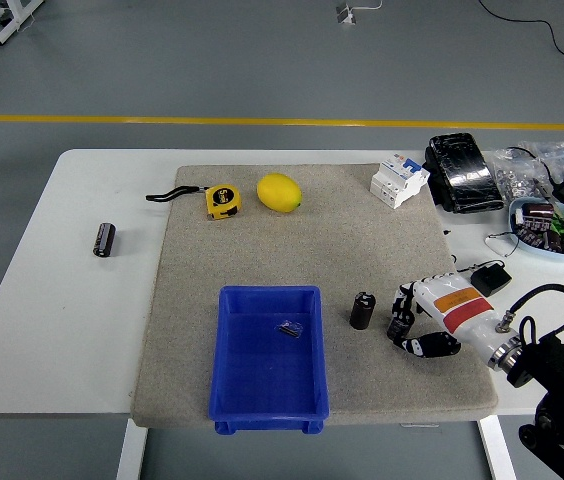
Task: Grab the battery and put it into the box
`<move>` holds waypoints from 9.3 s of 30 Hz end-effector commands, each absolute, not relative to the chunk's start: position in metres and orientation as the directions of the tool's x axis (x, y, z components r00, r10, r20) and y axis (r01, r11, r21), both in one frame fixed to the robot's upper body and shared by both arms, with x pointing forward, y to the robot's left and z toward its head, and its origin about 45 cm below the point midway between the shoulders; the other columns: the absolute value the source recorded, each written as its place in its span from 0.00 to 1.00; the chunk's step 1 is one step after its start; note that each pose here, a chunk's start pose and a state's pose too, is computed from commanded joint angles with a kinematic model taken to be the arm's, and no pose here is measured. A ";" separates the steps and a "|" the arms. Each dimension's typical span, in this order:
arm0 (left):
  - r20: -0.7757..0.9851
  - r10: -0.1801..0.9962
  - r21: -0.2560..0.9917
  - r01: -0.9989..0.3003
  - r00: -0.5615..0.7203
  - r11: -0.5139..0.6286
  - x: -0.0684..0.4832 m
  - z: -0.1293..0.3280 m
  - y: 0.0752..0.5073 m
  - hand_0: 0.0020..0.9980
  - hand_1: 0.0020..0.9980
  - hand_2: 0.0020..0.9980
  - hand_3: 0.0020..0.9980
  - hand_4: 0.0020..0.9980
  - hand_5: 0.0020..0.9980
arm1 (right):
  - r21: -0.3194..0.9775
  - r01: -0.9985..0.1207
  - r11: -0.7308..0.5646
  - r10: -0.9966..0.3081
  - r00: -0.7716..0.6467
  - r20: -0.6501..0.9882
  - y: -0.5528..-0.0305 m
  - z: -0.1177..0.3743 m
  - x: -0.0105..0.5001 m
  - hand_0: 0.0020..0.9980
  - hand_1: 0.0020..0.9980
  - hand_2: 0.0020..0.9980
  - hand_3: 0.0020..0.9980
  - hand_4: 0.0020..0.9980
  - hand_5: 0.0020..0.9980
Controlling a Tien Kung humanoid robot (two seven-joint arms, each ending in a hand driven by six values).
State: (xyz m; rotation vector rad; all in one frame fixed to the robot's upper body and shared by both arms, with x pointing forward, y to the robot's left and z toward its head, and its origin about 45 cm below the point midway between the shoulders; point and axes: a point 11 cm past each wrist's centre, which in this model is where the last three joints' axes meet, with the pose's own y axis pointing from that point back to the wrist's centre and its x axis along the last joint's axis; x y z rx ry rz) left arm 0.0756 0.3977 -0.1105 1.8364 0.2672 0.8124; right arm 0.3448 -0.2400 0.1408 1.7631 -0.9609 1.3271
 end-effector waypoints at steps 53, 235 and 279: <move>0.402 0.518 0.892 -0.195 0.755 -0.408 0.080 -0.110 0.398 0.69 0.64 0.68 0.62 0.63 0.68 | 0.087 -0.871 -0.484 -0.172 0.191 0.966 -0.234 0.148 0.346 0.17 0.30 0.42 0.46 0.82 0.24; 0.398 0.491 0.891 -0.199 0.775 -0.407 0.093 -0.104 0.408 0.69 0.64 0.69 0.62 0.63 0.68 | -0.094 -0.654 -0.750 -0.152 0.033 0.988 -0.136 0.254 0.318 0.20 0.33 0.43 0.47 0.81 0.04; 0.407 0.484 0.886 -0.206 0.775 -0.415 0.100 -0.101 0.415 0.69 0.62 0.69 0.62 0.63 0.67 | -0.087 -0.512 -0.855 -0.147 0.077 0.986 -0.062 0.263 0.322 0.27 0.43 0.61 0.80 0.90 0.11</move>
